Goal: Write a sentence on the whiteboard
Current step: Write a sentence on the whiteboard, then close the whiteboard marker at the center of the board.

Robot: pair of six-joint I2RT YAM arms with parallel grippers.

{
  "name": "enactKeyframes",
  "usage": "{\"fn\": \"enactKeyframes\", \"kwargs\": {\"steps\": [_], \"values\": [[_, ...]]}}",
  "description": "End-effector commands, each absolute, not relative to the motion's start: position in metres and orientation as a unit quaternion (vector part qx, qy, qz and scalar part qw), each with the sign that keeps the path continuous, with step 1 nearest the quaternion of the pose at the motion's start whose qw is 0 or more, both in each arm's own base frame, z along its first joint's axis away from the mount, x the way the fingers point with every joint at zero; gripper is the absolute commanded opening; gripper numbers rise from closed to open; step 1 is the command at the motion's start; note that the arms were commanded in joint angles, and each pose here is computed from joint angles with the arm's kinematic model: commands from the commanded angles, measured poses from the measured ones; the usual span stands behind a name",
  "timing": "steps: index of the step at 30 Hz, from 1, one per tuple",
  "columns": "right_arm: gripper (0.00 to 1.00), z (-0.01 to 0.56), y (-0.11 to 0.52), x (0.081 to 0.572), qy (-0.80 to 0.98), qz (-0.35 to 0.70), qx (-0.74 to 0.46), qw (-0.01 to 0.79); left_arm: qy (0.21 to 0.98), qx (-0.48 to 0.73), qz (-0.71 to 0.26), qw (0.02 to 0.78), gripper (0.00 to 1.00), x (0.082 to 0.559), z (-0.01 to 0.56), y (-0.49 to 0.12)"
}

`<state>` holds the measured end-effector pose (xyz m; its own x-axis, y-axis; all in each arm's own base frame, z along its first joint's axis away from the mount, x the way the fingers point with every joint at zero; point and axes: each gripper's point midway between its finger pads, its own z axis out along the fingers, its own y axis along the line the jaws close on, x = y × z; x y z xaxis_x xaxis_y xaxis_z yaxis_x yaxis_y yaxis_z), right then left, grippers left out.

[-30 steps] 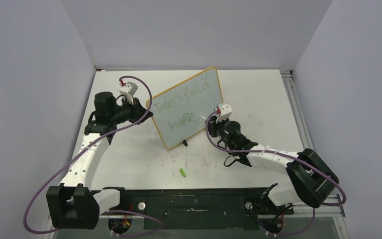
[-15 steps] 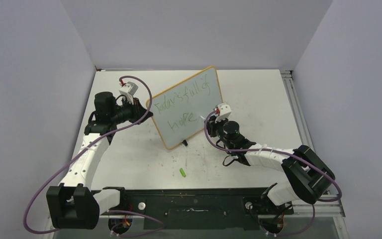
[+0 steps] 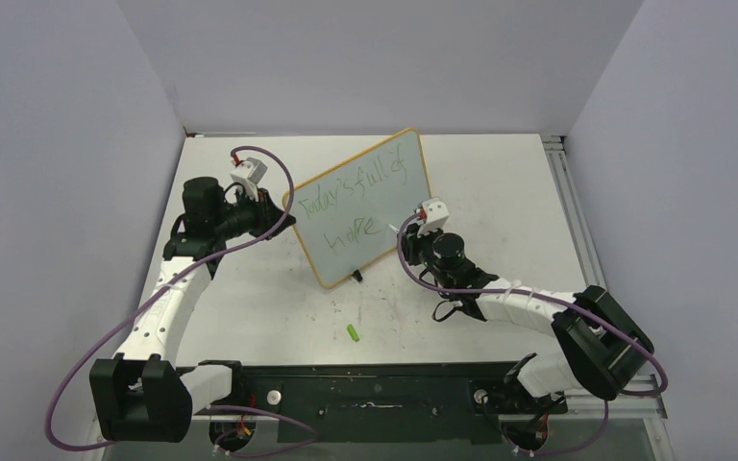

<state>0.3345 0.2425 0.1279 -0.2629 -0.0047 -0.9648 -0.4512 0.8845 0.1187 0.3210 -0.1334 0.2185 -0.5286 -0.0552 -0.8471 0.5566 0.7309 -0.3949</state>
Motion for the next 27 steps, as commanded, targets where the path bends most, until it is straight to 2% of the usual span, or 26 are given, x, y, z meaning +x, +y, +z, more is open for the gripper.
{"fn": "enactKeyframes", "kwargs": {"steps": [1,5,9,13,14,19,22,25,27], "values": [[0.05,0.165,0.234,0.333,0.753,0.190,-0.136,0.615,0.825,0.153,-0.330,0.432,0.00,0.315,0.209,-0.137],[0.05,0.176,0.221,0.324,0.750,0.183,-0.131,0.622,0.824,0.153,-0.334,0.431,0.00,0.314,0.212,-0.138],[0.05,0.179,0.213,0.317,0.751,0.180,-0.123,0.624,0.822,0.152,-0.336,0.434,0.06,0.312,0.214,-0.138],[0.05,0.184,0.211,0.311,0.747,0.188,-0.116,0.627,0.820,0.149,-0.334,0.441,0.24,0.311,0.217,-0.137],[0.05,0.185,0.211,0.310,0.747,0.190,-0.116,0.627,0.820,0.148,-0.332,0.443,0.31,0.311,0.218,-0.137],[0.05,0.193,0.214,0.303,0.748,0.195,-0.122,0.622,0.819,0.141,-0.327,0.450,0.52,0.308,0.221,-0.135],[0.05,0.199,0.214,0.299,0.745,0.201,-0.121,0.624,0.817,0.139,-0.323,0.457,0.61,0.305,0.224,-0.133],[0.05,0.205,0.215,0.295,0.747,0.206,-0.122,0.620,0.816,0.128,-0.286,0.486,0.65,0.305,0.233,-0.122],[0.05,0.208,0.217,0.291,0.748,0.215,-0.125,0.615,0.810,0.109,-0.226,0.530,0.82,0.306,0.245,-0.105]]}}
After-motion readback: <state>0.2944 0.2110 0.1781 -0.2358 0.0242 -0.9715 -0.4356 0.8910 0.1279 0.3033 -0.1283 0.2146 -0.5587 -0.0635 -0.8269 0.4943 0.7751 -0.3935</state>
